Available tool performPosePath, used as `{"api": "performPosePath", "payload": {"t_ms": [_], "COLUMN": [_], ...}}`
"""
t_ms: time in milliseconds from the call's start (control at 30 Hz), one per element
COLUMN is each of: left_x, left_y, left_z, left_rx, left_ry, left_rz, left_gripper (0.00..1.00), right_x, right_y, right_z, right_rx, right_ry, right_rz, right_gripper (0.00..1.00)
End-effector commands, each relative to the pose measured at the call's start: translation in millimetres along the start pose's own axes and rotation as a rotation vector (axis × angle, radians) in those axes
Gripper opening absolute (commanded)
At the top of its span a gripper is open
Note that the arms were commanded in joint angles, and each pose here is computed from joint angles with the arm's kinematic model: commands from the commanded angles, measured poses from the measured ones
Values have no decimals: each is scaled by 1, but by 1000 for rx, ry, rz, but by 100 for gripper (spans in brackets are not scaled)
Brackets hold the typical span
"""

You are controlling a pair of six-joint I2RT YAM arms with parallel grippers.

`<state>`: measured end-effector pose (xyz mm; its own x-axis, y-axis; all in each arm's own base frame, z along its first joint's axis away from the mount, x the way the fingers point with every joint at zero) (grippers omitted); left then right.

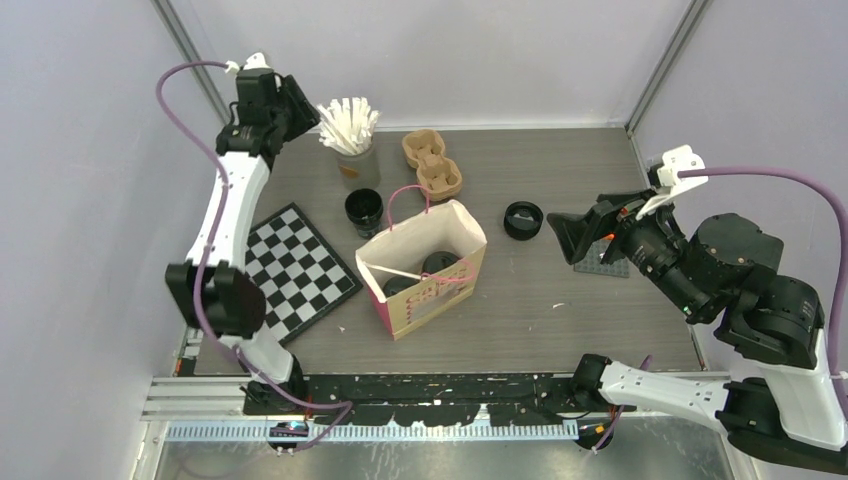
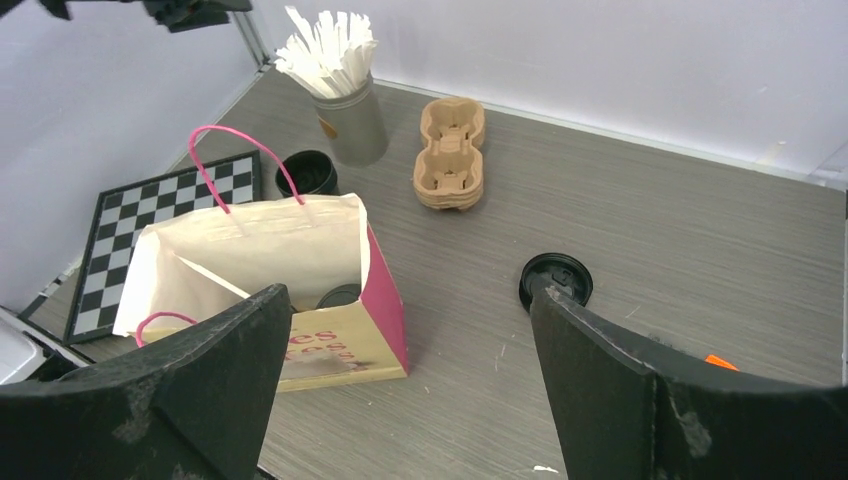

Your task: Pack the takeout coffee

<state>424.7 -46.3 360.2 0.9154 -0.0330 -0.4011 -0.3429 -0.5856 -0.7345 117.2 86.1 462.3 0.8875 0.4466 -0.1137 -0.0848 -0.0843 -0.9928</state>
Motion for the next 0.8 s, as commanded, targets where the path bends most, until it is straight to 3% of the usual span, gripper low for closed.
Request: {"api": "performPosePath", "payload": {"t_ms": [0, 300, 767], "left_x": [38, 90, 116], "left_y": [-23, -37, -30], "left_z": [-14, -12, -6], "left_rx": [-7, -46, -57], "left_ry": [60, 84, 107], "left_rz": [-58, -90, -39], "left_gripper": [52, 49, 47], "right_x": [6, 6, 10], "right_y": [4, 3, 1], "right_z": [1, -4, -6], "right_rx": [37, 25, 12], "right_ry": [34, 82, 110], "right_rz": [15, 27, 24], "right_gripper": [93, 93, 93]}}
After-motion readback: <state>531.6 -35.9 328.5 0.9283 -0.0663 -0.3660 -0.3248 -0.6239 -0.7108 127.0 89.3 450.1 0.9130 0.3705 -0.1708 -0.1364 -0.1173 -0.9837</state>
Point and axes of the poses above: each gripper's point midway between its finger pads, its own x axis out along the fingers, its own z axis along the line the jaws close on, y = z × x, the point moved 6 cm from there along -x, back along the fingers, and after that the axes turned 9 degrees about -x, right-handed, at the moved point
